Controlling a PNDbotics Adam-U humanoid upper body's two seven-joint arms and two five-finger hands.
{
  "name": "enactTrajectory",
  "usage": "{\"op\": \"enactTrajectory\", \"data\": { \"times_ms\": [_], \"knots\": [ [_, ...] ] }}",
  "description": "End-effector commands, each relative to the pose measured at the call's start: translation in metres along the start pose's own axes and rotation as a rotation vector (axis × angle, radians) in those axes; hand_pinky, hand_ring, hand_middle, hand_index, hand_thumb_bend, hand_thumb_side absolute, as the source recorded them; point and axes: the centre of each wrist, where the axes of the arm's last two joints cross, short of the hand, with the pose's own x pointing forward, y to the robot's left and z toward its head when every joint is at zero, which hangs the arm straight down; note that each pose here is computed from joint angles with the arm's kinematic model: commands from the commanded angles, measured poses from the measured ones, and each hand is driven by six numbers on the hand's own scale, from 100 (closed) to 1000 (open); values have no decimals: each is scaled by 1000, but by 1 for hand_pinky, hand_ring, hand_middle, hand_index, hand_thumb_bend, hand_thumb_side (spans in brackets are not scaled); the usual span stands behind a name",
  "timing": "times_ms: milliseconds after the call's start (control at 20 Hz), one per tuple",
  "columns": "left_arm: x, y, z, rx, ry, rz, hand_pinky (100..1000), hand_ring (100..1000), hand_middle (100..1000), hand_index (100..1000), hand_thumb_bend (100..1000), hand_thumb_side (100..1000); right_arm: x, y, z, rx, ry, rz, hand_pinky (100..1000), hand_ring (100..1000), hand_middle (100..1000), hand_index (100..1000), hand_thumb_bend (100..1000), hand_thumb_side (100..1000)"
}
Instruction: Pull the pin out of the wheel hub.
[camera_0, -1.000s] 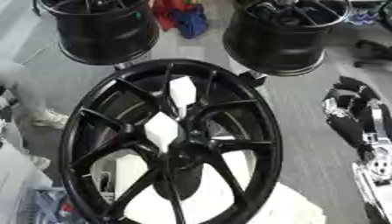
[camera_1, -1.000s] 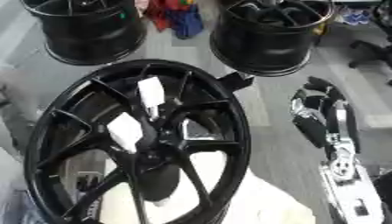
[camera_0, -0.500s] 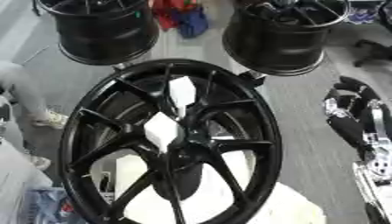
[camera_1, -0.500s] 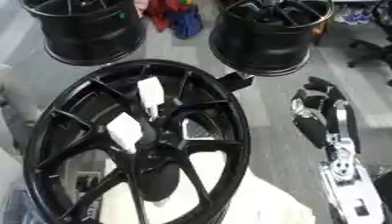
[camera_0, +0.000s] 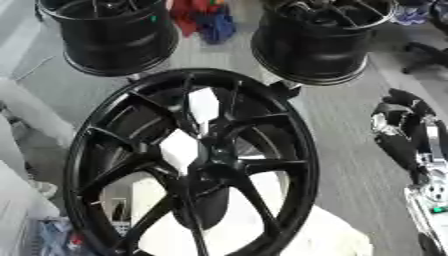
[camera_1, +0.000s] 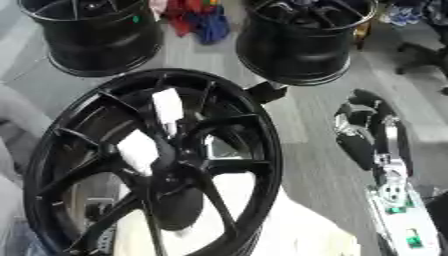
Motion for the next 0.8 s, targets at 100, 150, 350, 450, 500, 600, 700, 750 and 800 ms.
{"op": "enactTrajectory", "data": {
  "times_ms": [100, 150, 350, 450, 500, 600, 700, 750, 800],
  "knots": [
    [39, 25, -21, -270, -157, -178, 640, 698, 702, 794, 387, 357, 5, -4, -6, 21, -32, 23, 690, 611, 709, 807, 100, 264],
    [47, 26, -26, -349, -191, -209, 645, 698, 703, 796, 381, 351, 5, -4, -6, 25, -31, 25, 690, 611, 709, 807, 100, 264],
    [73, 21, -42, -643, -287, -303, 686, 710, 722, 818, 343, 302, 4, -5, -6, 39, -30, 33, 690, 611, 708, 807, 100, 264],
    [85, 15, -51, -770, -330, -345, 699, 719, 733, 826, 331, 284, 3, -5, -6, 47, -29, 36, 690, 611, 709, 807, 100, 264],
    [90, 12, -55, -822, -350, -364, 700, 719, 734, 826, 328, 280, 3, -5, -6, 51, -28, 38, 690, 611, 709, 807, 100, 264],
    [100, 6, -65, -916, -386, -400, 717, 722, 740, 833, 302, 239, 2, -5, -5, 57, -27, 42, 690, 611, 708, 807, 100, 264],
    [107, -2, -75, -1004, -410, -434, 726, 727, 742, 836, 292, 223, 2, -6, -5, 62, -27, 46, 690, 611, 709, 807, 100, 264],
    [109, -6, -79, -1041, -419, -453, 743, 719, 752, 841, 275, 202, 1, -6, -5, 65, -27, 48, 690, 611, 709, 807, 100, 264],
    [111, -12, -83, -1067, -432, -475, 753, 719, 760, 844, 268, 184, 1, -6, -5, 67, -26, 50, 690, 611, 708, 807, 100, 264]
  ]
}}
